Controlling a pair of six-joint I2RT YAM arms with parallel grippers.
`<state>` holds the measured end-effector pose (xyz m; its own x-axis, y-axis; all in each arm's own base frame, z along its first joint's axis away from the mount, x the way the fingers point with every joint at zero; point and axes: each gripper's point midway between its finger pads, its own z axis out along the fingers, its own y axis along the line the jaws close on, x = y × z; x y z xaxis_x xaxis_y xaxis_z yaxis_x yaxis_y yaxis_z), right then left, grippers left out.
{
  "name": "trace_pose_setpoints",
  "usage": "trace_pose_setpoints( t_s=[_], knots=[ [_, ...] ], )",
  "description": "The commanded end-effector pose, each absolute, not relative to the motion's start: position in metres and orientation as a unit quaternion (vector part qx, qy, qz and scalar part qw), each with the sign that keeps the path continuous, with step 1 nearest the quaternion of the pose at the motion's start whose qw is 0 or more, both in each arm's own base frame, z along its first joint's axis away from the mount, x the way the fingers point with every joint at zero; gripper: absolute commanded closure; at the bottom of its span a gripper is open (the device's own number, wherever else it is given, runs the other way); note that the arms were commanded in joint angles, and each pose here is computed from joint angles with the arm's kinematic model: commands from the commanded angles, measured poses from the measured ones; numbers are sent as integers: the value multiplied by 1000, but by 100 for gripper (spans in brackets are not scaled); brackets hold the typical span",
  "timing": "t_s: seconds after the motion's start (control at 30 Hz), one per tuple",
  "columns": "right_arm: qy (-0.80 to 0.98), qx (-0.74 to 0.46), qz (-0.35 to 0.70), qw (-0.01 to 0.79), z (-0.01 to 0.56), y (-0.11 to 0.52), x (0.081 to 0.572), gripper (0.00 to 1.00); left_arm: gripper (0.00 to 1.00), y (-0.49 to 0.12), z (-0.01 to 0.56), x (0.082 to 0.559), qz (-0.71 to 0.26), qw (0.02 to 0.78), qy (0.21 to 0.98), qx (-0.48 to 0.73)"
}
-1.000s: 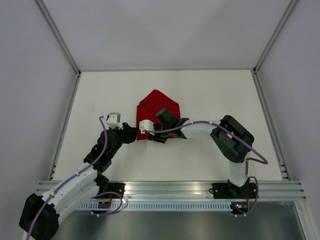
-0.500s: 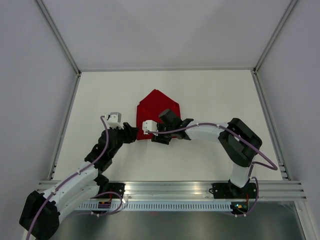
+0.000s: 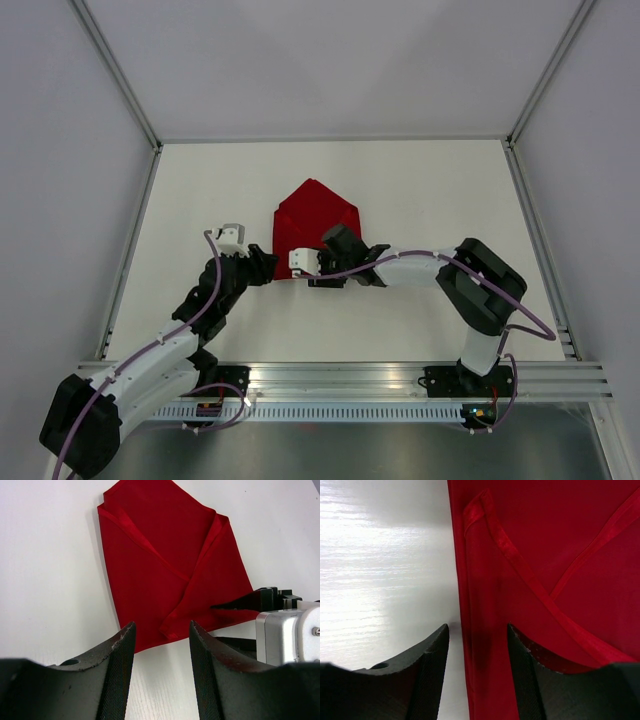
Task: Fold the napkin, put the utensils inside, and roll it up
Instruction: Roll the napkin at the center of the board.
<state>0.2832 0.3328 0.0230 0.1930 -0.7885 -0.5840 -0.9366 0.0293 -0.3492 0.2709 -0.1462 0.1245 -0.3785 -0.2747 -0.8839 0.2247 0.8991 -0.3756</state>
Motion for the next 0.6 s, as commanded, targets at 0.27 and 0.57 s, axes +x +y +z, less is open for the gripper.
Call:
trace_pose_setpoints(
  t_s=[0.27,0.57],
  knots=[
    [625,-719,88,291,-10,324,281,52,47,-148,149,274,-237,603,762,-4],
    [634,-727,102,244,-21,326,275,63,46,-147,156,273,-240,612,754,0]
  ],
)
